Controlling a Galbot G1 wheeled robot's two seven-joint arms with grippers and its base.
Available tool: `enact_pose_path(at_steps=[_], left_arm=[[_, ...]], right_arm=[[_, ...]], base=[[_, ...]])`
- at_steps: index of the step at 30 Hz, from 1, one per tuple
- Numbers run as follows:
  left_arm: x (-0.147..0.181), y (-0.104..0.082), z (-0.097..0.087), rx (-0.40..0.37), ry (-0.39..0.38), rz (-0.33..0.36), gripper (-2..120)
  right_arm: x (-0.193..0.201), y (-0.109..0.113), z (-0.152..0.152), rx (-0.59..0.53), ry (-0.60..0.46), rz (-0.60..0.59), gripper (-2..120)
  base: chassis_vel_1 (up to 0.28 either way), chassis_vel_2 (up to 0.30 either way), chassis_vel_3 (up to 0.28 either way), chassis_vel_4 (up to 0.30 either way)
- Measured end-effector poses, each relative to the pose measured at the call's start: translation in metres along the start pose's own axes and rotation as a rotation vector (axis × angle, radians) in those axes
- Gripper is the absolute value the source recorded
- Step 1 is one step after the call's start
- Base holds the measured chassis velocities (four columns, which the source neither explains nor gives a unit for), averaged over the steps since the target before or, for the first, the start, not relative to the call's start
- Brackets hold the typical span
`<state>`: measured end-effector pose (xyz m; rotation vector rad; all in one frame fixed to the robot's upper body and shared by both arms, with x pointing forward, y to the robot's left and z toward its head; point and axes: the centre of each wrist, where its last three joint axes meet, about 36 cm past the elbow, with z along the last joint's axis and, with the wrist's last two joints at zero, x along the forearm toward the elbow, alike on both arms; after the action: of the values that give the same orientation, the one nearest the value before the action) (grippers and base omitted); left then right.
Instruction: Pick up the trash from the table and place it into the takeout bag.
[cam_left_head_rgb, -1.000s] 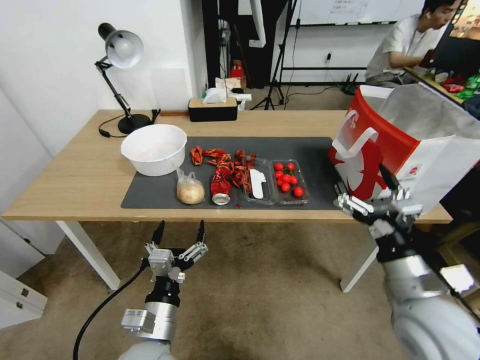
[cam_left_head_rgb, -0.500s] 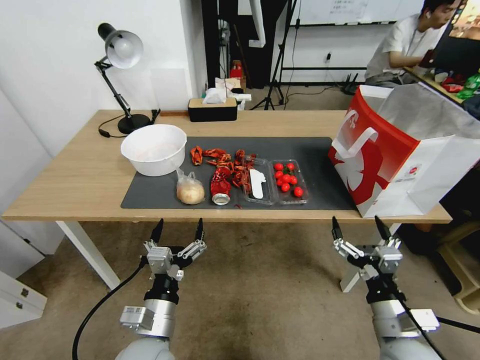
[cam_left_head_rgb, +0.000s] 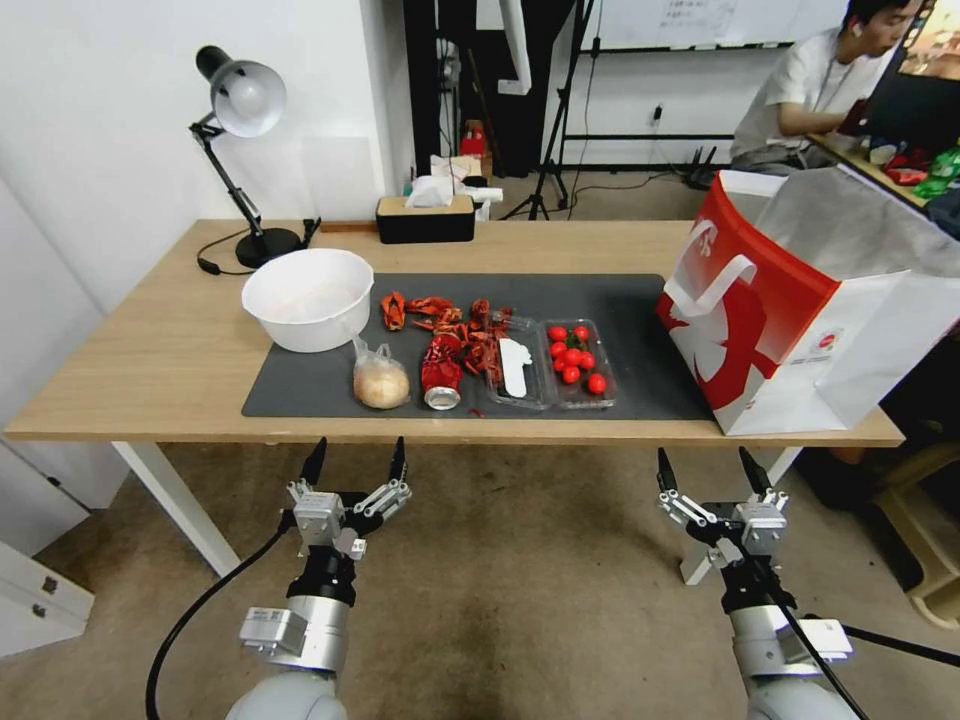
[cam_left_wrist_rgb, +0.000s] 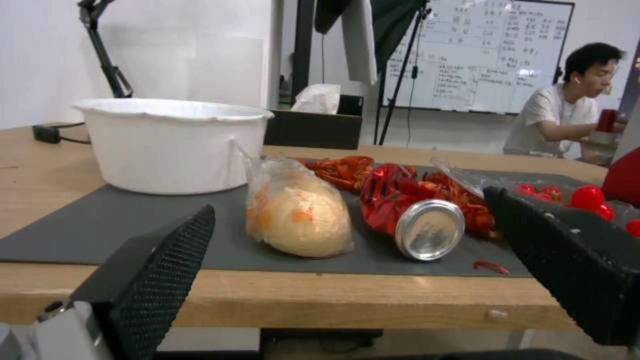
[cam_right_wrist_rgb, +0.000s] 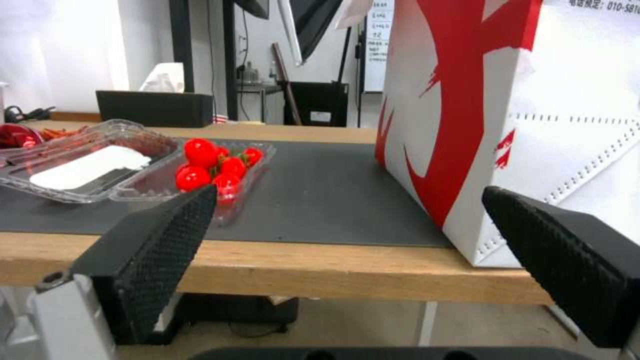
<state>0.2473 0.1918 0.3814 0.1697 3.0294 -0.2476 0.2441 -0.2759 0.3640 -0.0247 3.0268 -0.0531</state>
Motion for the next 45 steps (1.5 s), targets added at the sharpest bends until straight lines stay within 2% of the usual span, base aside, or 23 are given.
enact_pose_path(at_steps=[5, 11, 16, 27, 32, 45], left_arm=[[-0.011, 0.007, -0.001, -0.006, 0.023, 0.024, 100], [-0.045, 0.025, -0.012, 0.008, 0.044, 0.061, 100], [-0.063, 0.035, -0.014, 0.025, 0.068, 0.092, 100], [-0.103, 0.062, -0.009, 0.037, 0.15, 0.145, 100], [-0.118, 0.071, -0.002, 0.037, 0.192, 0.147, 100], [-0.151, 0.091, 0.011, -0.018, 0.231, 0.142, 100]], right_arm=[[-0.001, 0.001, -0.001, -0.001, -0.004, -0.012, 100], [-0.003, 0.006, -0.002, -0.004, -0.01, -0.022, 100], [-0.003, 0.008, -0.004, -0.005, -0.016, -0.023, 100], [-0.004, 0.009, -0.005, -0.003, -0.024, -0.017, 100], [-0.004, 0.008, -0.006, -0.002, -0.026, -0.011, 100], [-0.006, 0.005, -0.006, 0.001, -0.028, 0.003, 100]], base=[[0.0, 0.0, 0.0, 0.0], [0.0, 0.0, 0.0, 0.0], [0.0, 0.0, 0.0, 0.0], [0.0, 0.0, 0.0, 0.0], [0.0, 0.0, 0.0, 0.0], [0.0, 0.0, 0.0, 0.0]])
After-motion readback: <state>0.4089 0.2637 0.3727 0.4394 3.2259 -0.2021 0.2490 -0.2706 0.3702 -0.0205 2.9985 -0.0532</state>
